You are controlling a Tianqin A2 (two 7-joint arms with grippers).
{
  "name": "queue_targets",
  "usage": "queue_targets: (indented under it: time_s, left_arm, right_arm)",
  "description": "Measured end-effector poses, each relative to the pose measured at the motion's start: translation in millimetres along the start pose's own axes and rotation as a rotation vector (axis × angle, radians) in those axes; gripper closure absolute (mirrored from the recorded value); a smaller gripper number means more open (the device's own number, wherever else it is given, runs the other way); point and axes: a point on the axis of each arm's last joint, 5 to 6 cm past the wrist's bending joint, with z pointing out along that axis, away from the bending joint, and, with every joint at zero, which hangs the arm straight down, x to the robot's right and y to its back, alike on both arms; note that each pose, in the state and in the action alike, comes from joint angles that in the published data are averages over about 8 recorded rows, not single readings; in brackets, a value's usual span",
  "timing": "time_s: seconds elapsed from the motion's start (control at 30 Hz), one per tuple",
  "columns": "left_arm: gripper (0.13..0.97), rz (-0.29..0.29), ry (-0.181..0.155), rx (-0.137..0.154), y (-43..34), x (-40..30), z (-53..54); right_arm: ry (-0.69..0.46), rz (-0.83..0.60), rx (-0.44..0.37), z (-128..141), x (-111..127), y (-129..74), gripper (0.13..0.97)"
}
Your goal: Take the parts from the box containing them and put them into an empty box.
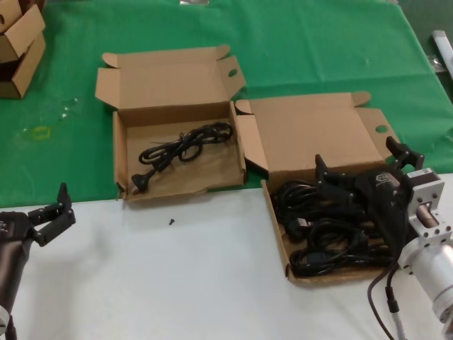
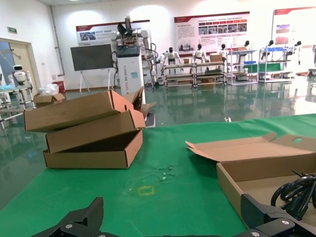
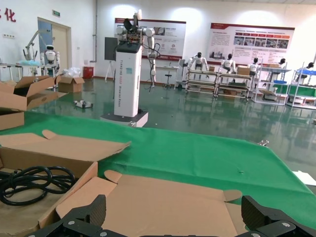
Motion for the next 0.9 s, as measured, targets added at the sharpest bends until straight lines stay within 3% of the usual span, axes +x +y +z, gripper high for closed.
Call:
queue_targets:
  time_s: [0.9]
  left_arm:
    - [0.132, 0.000, 0.000, 0.000, 0.0, 0.0, 0.0]
  right_arm:
    - [0.000, 0.000, 0.000, 0.0, 0.0, 0.0, 0.130]
